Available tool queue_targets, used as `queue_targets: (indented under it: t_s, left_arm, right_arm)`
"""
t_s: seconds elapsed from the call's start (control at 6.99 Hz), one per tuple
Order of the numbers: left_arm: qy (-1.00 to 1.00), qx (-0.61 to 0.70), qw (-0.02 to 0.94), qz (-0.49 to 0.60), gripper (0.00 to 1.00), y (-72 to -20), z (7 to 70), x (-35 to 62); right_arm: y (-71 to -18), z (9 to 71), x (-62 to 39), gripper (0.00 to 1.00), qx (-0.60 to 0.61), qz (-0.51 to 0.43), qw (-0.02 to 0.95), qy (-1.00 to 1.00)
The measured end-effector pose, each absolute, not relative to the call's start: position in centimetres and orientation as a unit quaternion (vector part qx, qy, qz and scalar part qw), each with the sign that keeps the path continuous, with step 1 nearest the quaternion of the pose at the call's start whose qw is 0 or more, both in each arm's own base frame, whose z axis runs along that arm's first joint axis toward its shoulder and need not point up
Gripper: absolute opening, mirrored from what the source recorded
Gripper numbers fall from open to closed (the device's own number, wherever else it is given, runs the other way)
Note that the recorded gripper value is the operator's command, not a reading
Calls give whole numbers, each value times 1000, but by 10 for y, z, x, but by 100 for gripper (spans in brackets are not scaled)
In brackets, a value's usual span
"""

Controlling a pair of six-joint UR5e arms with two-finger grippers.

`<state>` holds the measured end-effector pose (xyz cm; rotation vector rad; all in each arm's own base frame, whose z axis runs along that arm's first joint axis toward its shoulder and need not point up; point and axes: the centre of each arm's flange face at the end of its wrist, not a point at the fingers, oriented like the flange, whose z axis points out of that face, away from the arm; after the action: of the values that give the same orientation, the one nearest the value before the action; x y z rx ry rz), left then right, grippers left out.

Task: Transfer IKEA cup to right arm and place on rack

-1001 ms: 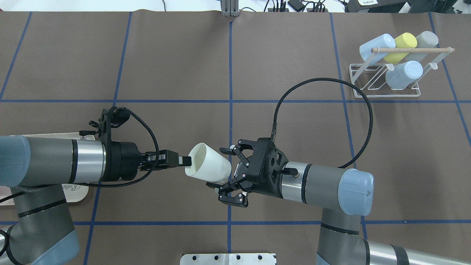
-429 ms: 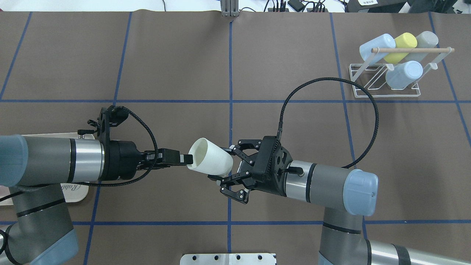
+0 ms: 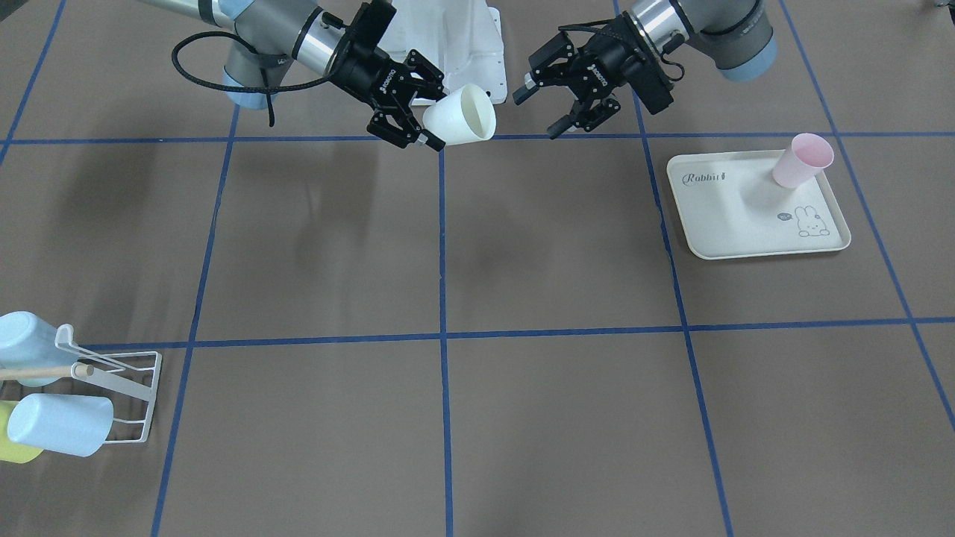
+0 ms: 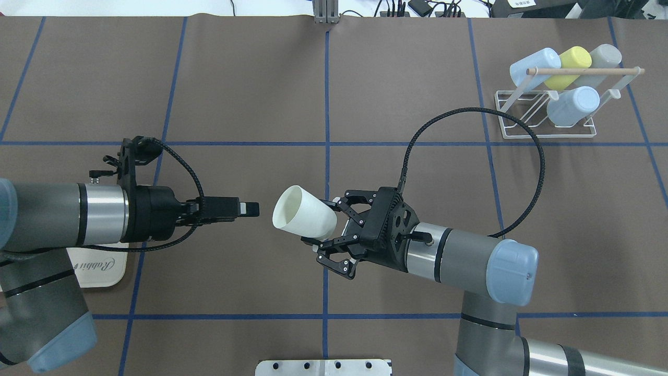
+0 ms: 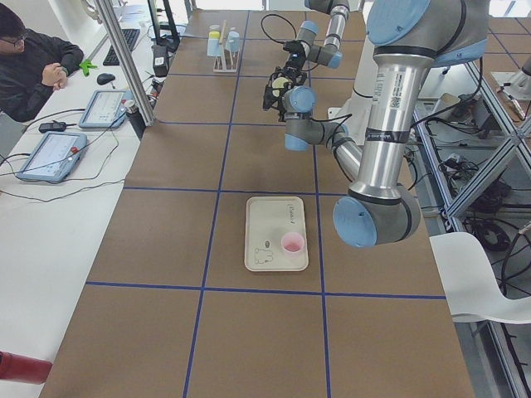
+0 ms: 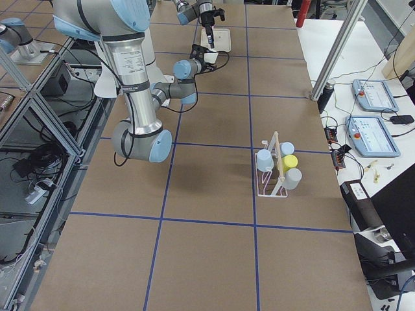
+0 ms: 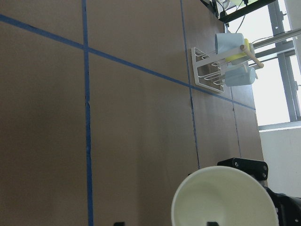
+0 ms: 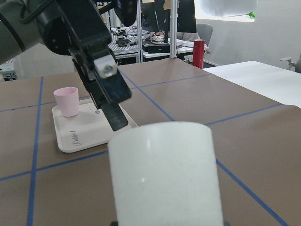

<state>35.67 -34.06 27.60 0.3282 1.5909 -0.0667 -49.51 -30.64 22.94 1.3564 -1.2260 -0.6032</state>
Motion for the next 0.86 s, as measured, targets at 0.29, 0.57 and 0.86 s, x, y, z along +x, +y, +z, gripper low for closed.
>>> queue_targets:
  t_s: [0.29, 0.57, 0.86]
  left_arm:
    - [640, 224, 735, 14, 100, -358, 342, 295]
    - [575, 277, 767, 67, 100, -370, 396, 221]
    - [539, 305, 779, 100, 100, -374, 424, 177]
  right_arm:
    - [-339, 238, -496, 0, 545, -278, 651, -449]
    - [-369, 221, -473, 0, 506, -294, 720, -373]
    - [-410, 202, -438, 0, 488, -344, 757, -265]
